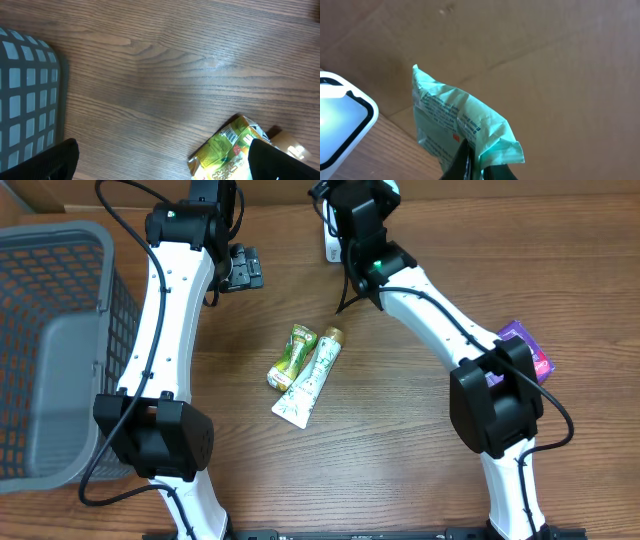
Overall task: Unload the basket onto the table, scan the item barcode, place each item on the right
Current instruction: 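Carry the mint-green pack with the right gripper up to the white scanner, then hold the mint-green pack in front of the white scanner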
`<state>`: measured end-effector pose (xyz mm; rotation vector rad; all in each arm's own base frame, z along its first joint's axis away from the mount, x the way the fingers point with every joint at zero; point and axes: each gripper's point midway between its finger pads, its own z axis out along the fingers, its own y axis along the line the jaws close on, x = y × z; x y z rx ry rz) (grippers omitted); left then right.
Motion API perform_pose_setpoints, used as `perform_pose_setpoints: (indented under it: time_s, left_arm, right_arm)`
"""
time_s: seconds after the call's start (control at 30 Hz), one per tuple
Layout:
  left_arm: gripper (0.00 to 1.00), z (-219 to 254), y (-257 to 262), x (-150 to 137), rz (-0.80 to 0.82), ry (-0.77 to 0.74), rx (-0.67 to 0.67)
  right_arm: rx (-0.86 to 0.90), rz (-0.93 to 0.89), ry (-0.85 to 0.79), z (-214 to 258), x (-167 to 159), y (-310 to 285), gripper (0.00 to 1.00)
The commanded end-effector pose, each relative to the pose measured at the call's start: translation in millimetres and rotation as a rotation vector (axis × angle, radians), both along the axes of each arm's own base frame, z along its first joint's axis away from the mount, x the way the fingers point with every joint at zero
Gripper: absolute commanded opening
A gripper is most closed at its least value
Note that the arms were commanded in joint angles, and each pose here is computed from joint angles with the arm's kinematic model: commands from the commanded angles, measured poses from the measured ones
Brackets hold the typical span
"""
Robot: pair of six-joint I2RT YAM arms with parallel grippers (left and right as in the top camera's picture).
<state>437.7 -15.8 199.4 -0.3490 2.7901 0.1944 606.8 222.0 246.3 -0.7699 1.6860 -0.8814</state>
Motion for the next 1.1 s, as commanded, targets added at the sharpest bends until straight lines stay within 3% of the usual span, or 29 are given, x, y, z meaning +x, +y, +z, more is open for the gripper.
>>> perform_pose_setpoints:
  time_s: [0.0, 0.17, 0.73, 1.07]
  left_arm:
    - [1.0, 13, 1, 1, -0.005, -0.035, 0.007]
    - [1.0, 13, 1, 1, -0.005, -0.035, 0.007]
    - [1.0, 13, 1, 1, -0.006, -0.035, 0.007]
    - [0.99, 13, 1, 1, -0.006, -0.035, 0.007]
  right_arm:
    - [-0.138, 0.049, 0.004, -6, 7, 11, 0.04]
    - [-0.154, 0.11, 0.048, -32, 9, 25, 0.04]
    - [-0.152, 0.198, 0.075, -51, 8, 47, 0.04]
    - [-0.281, 0.182, 0.044, -53, 23, 29, 0.04]
